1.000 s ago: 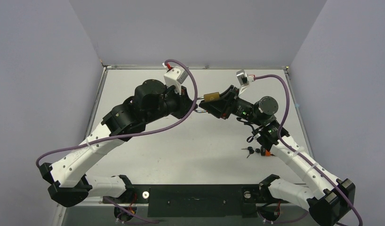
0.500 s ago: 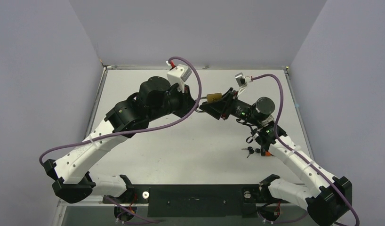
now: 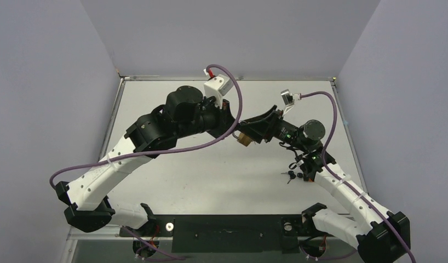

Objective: Lock with the key
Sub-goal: Lock the lock.

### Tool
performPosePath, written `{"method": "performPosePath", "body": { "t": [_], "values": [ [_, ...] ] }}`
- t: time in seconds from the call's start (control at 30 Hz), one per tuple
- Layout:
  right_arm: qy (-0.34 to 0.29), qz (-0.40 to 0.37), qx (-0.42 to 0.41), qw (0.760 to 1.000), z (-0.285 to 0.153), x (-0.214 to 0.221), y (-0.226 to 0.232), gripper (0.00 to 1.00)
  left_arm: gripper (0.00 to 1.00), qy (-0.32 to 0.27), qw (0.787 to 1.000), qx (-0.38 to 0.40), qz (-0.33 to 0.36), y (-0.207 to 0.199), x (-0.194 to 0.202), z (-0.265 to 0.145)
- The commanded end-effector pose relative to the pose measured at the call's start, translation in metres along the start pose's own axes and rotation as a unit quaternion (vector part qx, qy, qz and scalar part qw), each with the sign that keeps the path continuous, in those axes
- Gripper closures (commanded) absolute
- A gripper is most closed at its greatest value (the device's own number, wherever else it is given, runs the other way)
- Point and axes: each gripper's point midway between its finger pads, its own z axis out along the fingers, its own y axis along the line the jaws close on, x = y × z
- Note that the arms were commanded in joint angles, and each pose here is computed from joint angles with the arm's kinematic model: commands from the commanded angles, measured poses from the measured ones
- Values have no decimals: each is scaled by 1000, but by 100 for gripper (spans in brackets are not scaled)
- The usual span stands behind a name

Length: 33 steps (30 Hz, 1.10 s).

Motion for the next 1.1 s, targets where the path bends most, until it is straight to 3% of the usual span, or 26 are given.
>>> {"method": "performPosePath", "body": {
  "t": [0.0, 0.27, 0.57, 0.9, 1.07],
  "values": [
    [-66, -50, -96, 992, -12, -33, 53, 39, 100, -87, 993, 83, 1, -41, -58, -29],
    [-96, -49, -180, 978, -26, -43, 88, 36, 100, -93, 991, 91, -12, -42, -70, -38],
    [-85, -70, -179, 978, -29, -29, 80, 22, 100, -110, 985, 130, -26, -54, -88, -55],
    [-88, -56, -189, 976, -26, -25, 73, 23, 100, -127, 977, 167, -38, -67, -106, -66],
    [-87, -43, -206, 974, -27, -24, 78, 30, 100, -135, 975, 170, -40, -67, -109, -67]
  ]
}}
